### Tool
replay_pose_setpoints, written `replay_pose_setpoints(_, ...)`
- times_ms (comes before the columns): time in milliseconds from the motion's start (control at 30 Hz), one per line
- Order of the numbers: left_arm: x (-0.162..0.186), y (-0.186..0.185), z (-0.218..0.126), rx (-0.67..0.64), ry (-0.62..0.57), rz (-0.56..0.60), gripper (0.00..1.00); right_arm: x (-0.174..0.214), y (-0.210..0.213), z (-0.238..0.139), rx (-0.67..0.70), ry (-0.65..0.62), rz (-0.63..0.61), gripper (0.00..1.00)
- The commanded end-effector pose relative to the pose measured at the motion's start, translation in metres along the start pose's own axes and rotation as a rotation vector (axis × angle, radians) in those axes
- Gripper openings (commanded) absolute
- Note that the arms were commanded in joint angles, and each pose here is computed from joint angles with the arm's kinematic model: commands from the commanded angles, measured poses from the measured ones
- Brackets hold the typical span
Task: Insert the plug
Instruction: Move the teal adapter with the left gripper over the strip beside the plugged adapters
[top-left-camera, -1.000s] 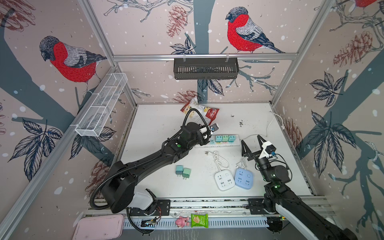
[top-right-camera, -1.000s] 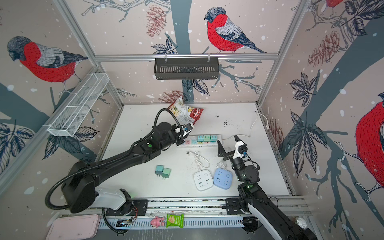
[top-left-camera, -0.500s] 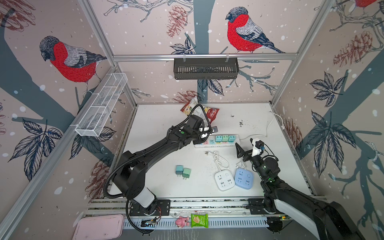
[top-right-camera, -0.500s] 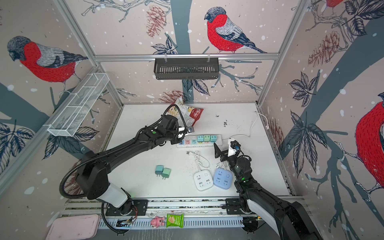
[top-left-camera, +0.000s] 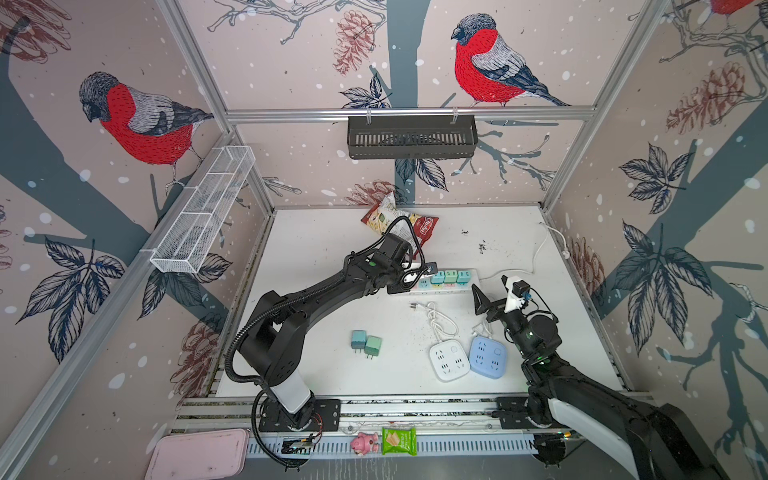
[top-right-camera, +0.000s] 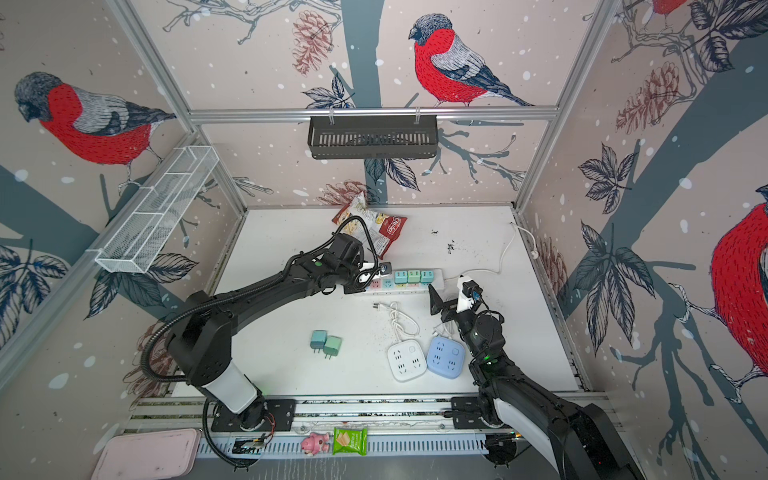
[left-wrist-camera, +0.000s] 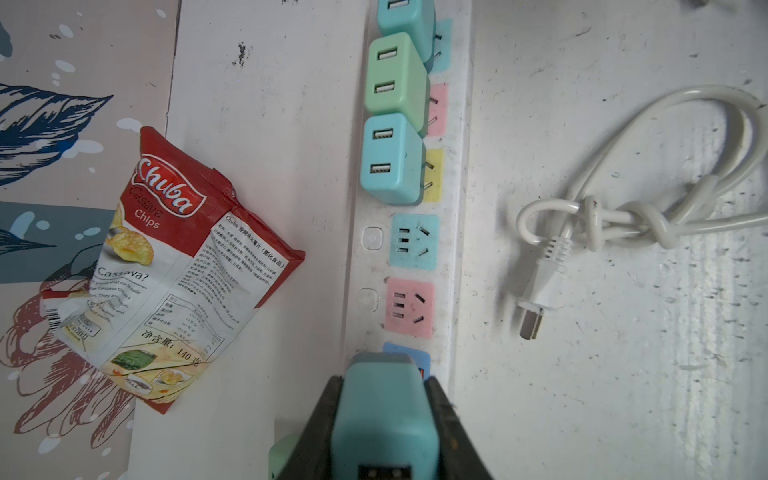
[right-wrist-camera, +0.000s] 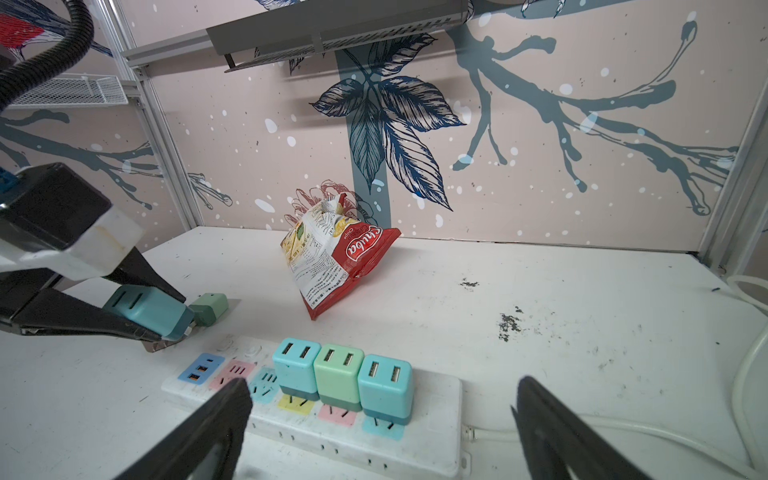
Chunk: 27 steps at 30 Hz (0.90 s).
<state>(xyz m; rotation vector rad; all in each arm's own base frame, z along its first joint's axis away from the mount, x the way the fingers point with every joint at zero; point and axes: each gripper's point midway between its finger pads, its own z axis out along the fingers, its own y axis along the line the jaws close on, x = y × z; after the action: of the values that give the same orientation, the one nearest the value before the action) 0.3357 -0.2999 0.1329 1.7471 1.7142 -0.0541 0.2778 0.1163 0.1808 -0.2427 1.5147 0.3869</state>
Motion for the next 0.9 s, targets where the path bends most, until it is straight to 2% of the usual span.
replay_pose_setpoints(0, -0.011, 0.004, 0.007, -0.002, -0.054, -0.023, 0.00, -0.010, 0.002, -0.001, -0.012, -0.041, 0.011, 1.00)
replay_pose_setpoints(267, -0.024, 0.018, 0.032, 0.023, -0.062, -0.092, 0.00, -0.011, 0.002, -0.002, -0.010, -0.048, 0.012, 1.00)
replay_pose_setpoints(567, -0.028, 0.005, 0.053, 0.158, -0.045, -0.106, 0.00, -0.010, 0.001, -0.002, -0.011, -0.046, 0.014, 1.00)
replay_pose_setpoints(867, -0.025, 0.000, 0.064, 0.182, -0.035, -0.109, 0.00, -0.011, 0.001, -0.004, -0.010, -0.055, 0.013, 1.00)
